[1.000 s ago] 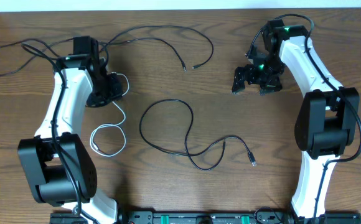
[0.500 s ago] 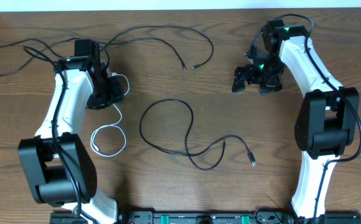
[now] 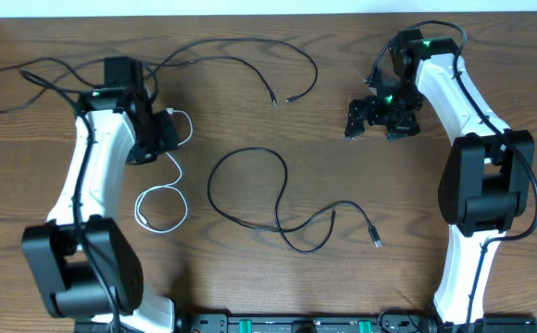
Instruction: Untangle cables
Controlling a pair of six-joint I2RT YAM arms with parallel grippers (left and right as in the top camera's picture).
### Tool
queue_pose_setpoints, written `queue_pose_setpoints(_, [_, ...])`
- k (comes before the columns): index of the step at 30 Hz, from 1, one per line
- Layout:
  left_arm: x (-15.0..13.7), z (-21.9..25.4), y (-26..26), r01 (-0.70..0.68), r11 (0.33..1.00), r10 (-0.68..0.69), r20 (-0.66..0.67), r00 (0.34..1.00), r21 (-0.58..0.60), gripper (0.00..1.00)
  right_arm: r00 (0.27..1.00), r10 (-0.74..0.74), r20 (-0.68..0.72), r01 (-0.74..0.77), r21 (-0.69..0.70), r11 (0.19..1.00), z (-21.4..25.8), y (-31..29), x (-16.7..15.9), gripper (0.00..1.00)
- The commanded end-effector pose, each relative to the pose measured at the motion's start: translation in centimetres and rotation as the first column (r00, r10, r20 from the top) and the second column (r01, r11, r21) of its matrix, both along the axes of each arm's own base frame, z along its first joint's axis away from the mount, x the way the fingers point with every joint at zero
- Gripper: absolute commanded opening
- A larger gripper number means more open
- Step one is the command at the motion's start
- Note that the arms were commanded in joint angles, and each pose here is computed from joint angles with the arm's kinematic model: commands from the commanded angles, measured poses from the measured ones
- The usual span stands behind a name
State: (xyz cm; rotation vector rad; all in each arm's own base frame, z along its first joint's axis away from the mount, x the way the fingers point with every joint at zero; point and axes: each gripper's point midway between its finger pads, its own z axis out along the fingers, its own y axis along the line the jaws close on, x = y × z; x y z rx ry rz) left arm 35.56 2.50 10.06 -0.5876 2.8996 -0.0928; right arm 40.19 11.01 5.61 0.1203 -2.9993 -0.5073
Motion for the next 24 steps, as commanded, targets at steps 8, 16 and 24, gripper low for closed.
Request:
queue_pose_setpoints(8, [0.8,-3.3,-0.2,-0.034,0.999,0.033,-0.032,0.999,-0.030,0.33,1.000,0.024,0.007,-0.024,0.011,1.000,0.2,0.6,-0.2,0.99])
queue_pose_setpoints(16, [0.7,-2.9,-0.3,-0.033,0.999,0.032,-0.028,0.999,-0.031,0.25,1.000,0.024,0.008,-0.024,0.011,1.000,0.2,0.6,-0.2,0.99])
queue_pose_setpoints(24, [0.6,-0.7,-0.2,-0.033,0.999,0.034,0.025,0.999,-0.027,0.25,1.000,0.024,0.011,-0.024,0.011,1.000,0.2,0.6,-0.1,0.99])
